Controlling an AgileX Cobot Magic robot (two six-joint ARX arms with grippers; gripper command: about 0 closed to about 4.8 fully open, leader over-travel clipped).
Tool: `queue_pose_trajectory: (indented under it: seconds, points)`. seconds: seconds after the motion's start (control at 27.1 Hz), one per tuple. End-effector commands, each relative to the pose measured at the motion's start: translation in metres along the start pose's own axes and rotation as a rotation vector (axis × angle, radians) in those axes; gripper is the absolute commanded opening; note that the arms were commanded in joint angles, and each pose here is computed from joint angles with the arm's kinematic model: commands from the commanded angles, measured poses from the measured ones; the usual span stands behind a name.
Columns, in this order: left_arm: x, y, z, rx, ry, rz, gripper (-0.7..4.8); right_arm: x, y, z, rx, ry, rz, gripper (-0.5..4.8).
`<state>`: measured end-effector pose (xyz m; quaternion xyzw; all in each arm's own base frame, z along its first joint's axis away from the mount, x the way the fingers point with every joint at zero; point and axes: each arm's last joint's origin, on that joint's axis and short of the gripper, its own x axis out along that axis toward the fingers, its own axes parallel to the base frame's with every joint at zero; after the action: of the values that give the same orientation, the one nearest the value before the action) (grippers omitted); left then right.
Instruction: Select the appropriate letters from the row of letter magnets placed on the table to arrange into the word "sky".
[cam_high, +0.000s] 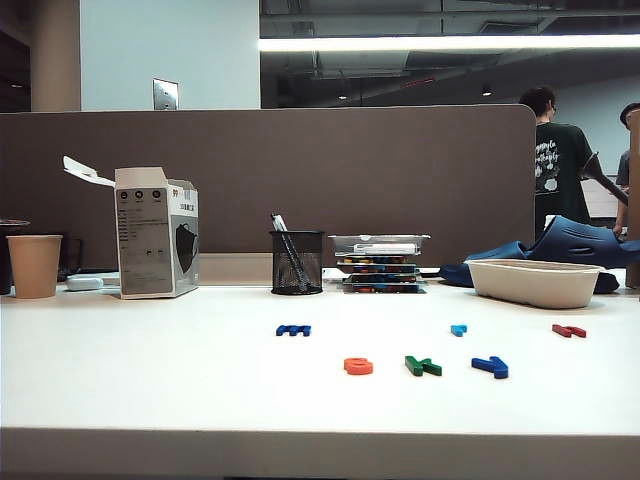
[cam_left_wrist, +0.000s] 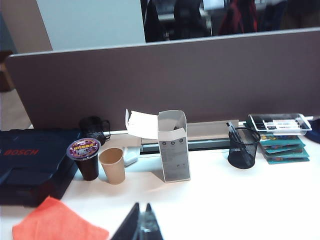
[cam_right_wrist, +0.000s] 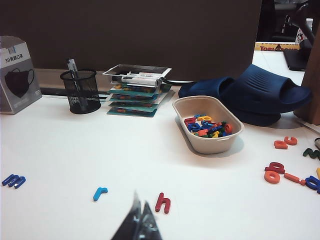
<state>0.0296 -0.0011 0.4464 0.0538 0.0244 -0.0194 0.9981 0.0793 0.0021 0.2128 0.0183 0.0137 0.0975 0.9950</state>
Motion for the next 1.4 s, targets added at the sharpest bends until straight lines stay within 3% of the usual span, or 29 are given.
queue_pose_trajectory:
  seconds: [0.04,0.22,0.48,0.55,0.85,1.11,1.4]
  points:
    - [-0.016,-0.002,-0.021,-0.014,-0.062,0.004,-0.05,-0.001,0.001,0.003,-0.008,-0.032,0.004,-0.08]
    - [-0.029,-0.006,-0.072,-0.018,-0.153,0.016,-0.05,0.002,-0.001,-0.007,-0.003,-0.010,-0.012,-0.08]
    - [-0.007,-0.014,-0.128,-0.014,-0.308,-0.007,-0.05,0.007,-0.003,-0.018,-0.031,0.006,-0.020,-0.08]
    - [0.009,-0.017,-0.142,-0.010,-0.279,-0.015,-0.05,0.008,-0.003,-0.020,-0.044,0.002,-0.030,-0.08]
    - [0.052,-0.024,-0.192,-0.049,-0.346,-0.010,-0.05,0.012,-0.007,-0.031,-0.116,-0.006,-0.090,-0.08]
    - [0.070,-0.029,-0.229,-0.046,-0.312,-0.026,-0.05,0.017,-0.009,-0.045,-0.120,-0.017,-0.096,-0.08]
    - [0.076,-0.031,-0.247,-0.045,-0.265,-0.037,-0.05,0.018,-0.010,-0.051,-0.146,0.007,-0.109,-0.08]
